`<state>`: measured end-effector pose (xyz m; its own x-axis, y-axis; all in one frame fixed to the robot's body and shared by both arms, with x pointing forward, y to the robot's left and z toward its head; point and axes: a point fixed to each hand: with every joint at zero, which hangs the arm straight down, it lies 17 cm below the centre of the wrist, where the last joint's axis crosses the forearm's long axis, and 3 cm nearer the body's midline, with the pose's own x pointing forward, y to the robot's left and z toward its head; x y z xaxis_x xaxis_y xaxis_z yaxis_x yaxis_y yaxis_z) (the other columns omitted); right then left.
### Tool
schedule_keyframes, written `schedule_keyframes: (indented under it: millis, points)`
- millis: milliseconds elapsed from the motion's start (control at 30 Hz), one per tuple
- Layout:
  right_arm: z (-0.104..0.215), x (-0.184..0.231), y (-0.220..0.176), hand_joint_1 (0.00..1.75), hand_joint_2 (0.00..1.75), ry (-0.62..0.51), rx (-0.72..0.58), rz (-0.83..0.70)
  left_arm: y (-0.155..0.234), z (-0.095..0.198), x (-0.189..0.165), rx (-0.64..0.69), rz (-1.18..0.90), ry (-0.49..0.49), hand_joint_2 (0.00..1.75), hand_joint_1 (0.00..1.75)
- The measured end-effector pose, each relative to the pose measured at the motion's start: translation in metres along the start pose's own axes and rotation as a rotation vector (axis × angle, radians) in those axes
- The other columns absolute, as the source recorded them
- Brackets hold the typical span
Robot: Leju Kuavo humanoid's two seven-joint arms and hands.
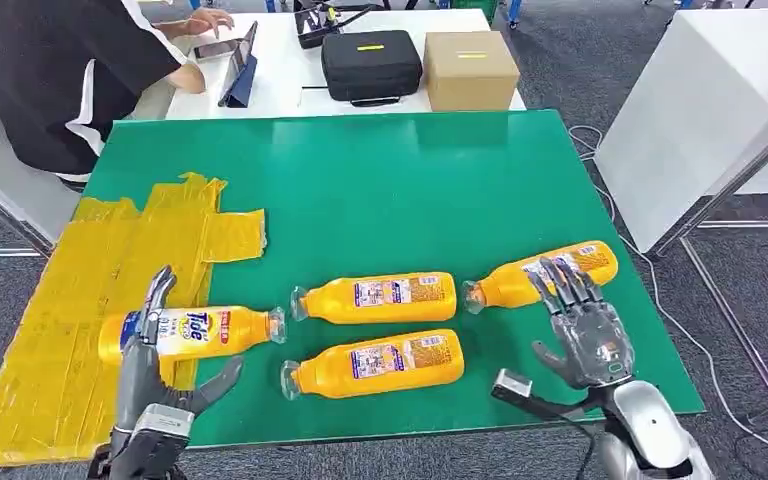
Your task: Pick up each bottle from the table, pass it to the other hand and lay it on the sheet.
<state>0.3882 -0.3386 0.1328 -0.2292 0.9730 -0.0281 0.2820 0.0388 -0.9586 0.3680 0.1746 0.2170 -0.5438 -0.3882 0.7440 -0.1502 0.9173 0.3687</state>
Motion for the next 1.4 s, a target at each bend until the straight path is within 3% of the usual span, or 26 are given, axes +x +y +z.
schedule_keyframes:
  millis: [300, 567, 867, 1067, 1400]
  points:
    - [0.004, -0.062, 0.034, 0.00, 1.75, 0.044, 0.102, 0.041, -0.013, 0.001, -0.019, -0.027, 0.042, 0.019, 1.75, 0.00]
    - [-0.011, -0.067, 0.080, 0.00, 1.75, 0.014, 0.272, 0.012, -0.020, -0.013, -0.033, -0.039, 0.061, 0.033, 1.75, 0.00]
    - [-0.036, -0.083, 0.081, 0.00, 1.75, 0.039, 0.272, 0.007, -0.028, -0.010, -0.043, -0.056, 0.074, 0.057, 1.75, 0.00]
    - [-0.052, -0.120, 0.075, 0.00, 1.75, 0.112, 0.256, 0.074, -0.036, -0.014, -0.050, -0.067, 0.088, 0.064, 1.75, 0.00]
    - [-0.049, -0.142, 0.094, 0.00, 1.75, 0.159, 0.326, 0.116, -0.042, -0.016, -0.061, -0.074, 0.095, 0.084, 1.75, 0.00]
